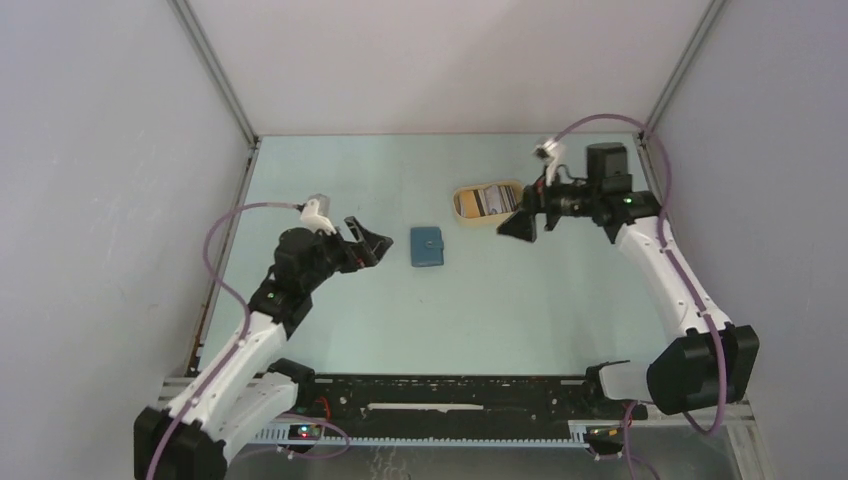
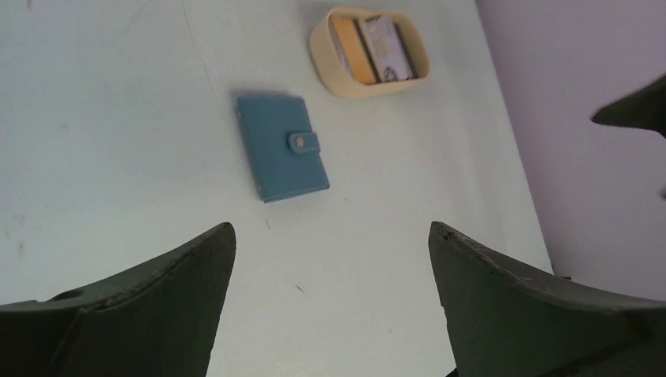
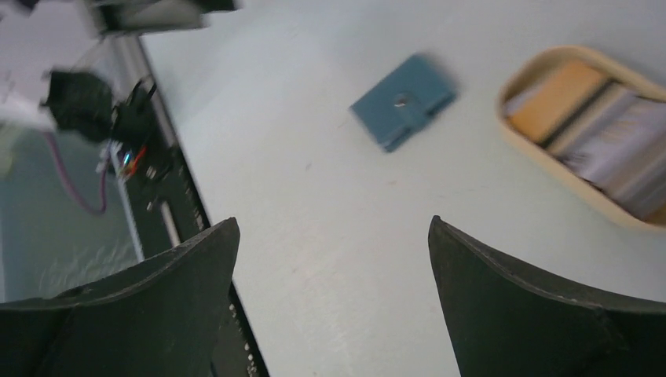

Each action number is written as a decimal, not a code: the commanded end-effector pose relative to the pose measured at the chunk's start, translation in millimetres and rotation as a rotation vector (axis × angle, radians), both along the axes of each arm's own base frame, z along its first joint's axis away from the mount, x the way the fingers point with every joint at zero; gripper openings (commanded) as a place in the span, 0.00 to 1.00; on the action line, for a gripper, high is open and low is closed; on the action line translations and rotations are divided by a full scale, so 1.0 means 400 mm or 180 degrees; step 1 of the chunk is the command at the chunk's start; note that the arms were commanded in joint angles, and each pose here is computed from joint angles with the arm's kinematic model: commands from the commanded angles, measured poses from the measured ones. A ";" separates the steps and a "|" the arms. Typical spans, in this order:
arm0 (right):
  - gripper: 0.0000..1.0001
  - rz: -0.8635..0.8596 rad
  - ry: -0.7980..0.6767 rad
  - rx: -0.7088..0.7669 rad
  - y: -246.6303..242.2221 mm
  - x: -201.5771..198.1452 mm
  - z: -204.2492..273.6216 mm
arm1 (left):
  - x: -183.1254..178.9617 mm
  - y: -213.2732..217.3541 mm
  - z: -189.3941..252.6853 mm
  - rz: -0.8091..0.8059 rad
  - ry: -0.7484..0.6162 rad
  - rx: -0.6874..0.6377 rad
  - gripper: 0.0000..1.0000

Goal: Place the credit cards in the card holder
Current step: Move the card holder to the center of the board.

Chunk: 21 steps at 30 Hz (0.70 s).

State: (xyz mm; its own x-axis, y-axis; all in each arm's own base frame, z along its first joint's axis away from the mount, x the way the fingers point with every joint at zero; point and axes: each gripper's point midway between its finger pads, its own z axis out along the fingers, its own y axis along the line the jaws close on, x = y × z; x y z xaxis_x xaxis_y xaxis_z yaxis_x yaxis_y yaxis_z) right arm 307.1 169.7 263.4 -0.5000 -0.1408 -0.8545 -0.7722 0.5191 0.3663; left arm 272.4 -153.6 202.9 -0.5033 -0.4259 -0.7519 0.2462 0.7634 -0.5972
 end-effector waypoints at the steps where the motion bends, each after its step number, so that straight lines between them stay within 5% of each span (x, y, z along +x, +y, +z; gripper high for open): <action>1: 1.00 0.0628 -0.0241 -0.0234 0.085 -0.079 -0.033 | 0.046 -0.041 -0.052 -0.0087 0.0117 -0.0253 0.94; 5: 1.00 0.0779 -0.0038 -0.0207 0.099 -0.104 -0.070 | 0.058 -0.055 -0.108 -0.0121 0.0258 -0.0290 0.87; 21: 1.00 0.0719 0.0178 -0.0220 0.090 -0.087 -0.128 | 0.092 -0.126 -0.243 -0.0197 0.0682 -0.0330 0.84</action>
State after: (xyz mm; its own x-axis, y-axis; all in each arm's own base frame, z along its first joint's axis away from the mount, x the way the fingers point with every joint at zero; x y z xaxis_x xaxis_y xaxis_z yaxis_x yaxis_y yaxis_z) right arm 270.8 205.6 209.3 -0.5205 -0.3103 -0.7955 -0.8367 0.3714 0.4025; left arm 301.5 -190.5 96.4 -0.6833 -0.4497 -0.5752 0.1143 0.7122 -0.6926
